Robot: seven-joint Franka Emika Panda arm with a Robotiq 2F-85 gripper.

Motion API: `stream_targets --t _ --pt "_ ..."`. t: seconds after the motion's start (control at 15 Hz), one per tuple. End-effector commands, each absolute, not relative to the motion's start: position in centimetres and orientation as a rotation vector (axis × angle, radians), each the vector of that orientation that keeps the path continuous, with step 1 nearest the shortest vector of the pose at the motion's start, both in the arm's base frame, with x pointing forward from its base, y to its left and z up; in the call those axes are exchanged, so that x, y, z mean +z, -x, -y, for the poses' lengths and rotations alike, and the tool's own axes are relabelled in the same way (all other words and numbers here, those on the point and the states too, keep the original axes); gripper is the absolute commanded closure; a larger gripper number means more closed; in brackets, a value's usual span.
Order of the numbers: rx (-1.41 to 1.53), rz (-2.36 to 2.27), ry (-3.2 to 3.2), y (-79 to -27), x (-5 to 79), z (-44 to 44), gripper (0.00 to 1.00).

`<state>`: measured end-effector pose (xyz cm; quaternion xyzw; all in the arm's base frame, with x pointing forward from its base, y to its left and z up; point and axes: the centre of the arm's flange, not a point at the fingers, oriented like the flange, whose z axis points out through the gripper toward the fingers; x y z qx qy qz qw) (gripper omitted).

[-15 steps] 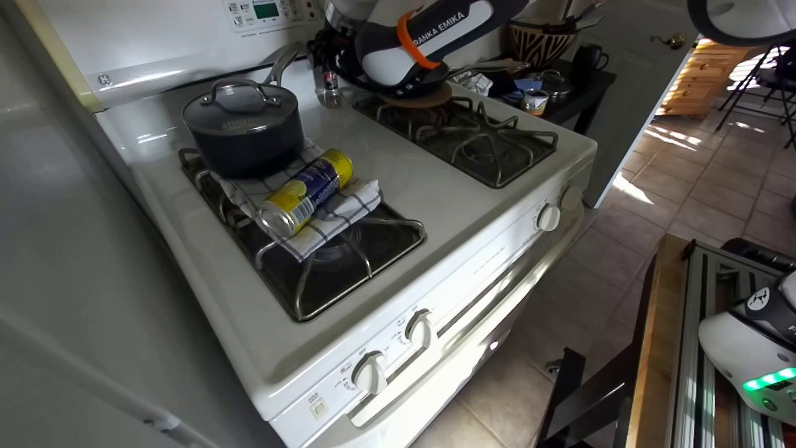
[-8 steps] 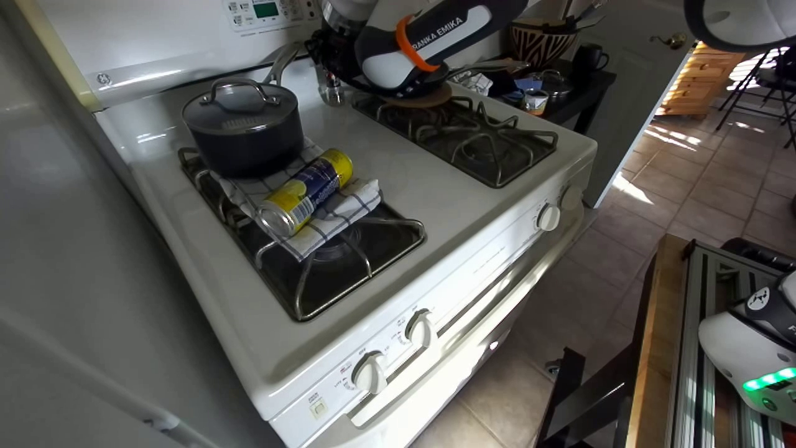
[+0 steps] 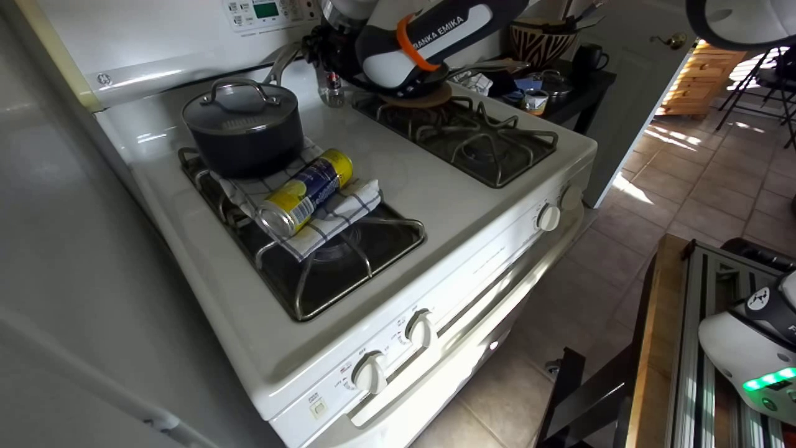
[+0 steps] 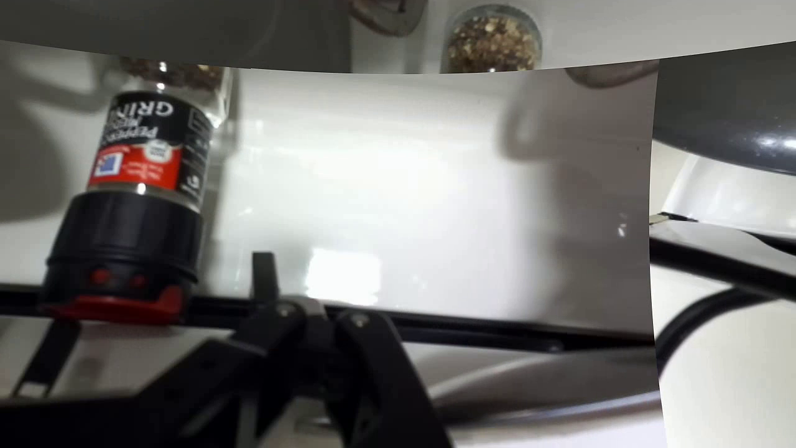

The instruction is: Shift the spice bottle to the bottom-left corner of the stove

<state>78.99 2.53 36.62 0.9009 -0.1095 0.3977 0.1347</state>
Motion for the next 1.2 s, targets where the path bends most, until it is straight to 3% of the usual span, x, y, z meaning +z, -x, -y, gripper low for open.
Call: stream_targets --t 0.0,0.33,0.47,0.53,0.93,1.13 --pt "1.21 0.313 -2.604 -79.3 35.4 -2.4 0.0" --pt "1.248 0.342 -2.64 -79.8 34.2 -0.9 0.0" --pt "1.287 0.346 -2.647 -79.8 34.0 -0.3 0.26" --pt "1.299 0.351 -2.654 -79.8 34.0 -0.1 0.3" --pt "1.262 0.364 -2.747 -78.5 34.9 -0.5 0.8" --pt "1.258 0.328 -2.77 -77.3 36.2 -0.8 0.82"
